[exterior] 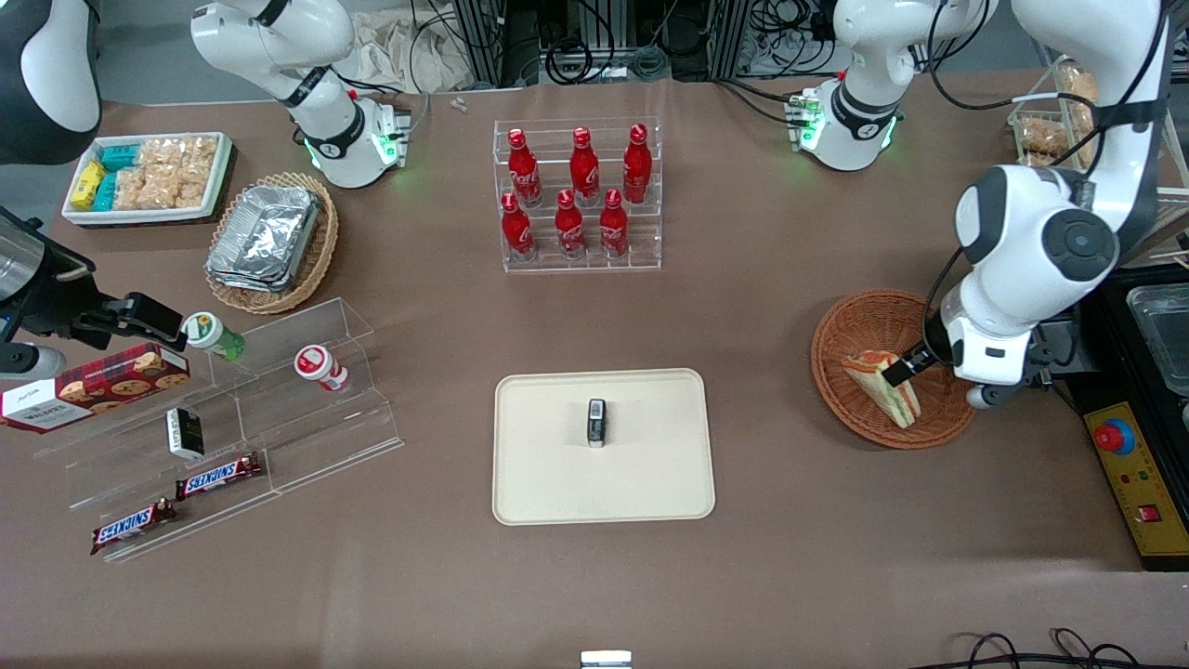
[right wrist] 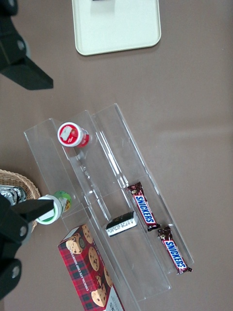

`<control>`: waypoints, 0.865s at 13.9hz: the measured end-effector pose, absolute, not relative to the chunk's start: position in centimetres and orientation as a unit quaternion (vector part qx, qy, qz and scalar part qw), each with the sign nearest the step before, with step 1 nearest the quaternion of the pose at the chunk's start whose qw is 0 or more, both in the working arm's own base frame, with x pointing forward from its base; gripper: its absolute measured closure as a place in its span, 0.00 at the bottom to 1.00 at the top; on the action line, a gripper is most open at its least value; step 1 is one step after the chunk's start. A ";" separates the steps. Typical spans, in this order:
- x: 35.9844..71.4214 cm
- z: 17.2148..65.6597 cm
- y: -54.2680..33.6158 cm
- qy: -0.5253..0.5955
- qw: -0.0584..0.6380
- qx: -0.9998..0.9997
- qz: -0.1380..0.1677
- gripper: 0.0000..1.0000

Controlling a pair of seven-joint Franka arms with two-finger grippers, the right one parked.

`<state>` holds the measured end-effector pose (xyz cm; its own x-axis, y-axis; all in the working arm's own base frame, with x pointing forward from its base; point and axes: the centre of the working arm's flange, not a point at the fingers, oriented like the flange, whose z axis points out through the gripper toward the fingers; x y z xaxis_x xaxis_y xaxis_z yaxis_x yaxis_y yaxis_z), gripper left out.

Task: Place sandwich from basket to tray
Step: 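Lower the open left gripper and close it on the sandwich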

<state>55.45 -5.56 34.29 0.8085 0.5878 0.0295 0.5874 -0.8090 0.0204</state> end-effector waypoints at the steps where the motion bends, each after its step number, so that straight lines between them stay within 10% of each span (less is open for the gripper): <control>1: 55.0 33.3 -5.5 0.316 -0.001 0.949 0.017 0.00; 12: 54.8 26.2 -5.6 0.340 -0.035 0.940 -0.004 0.00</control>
<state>54.84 -5.65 26.15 0.7684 0.6398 0.0156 0.6392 -0.7660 -0.0680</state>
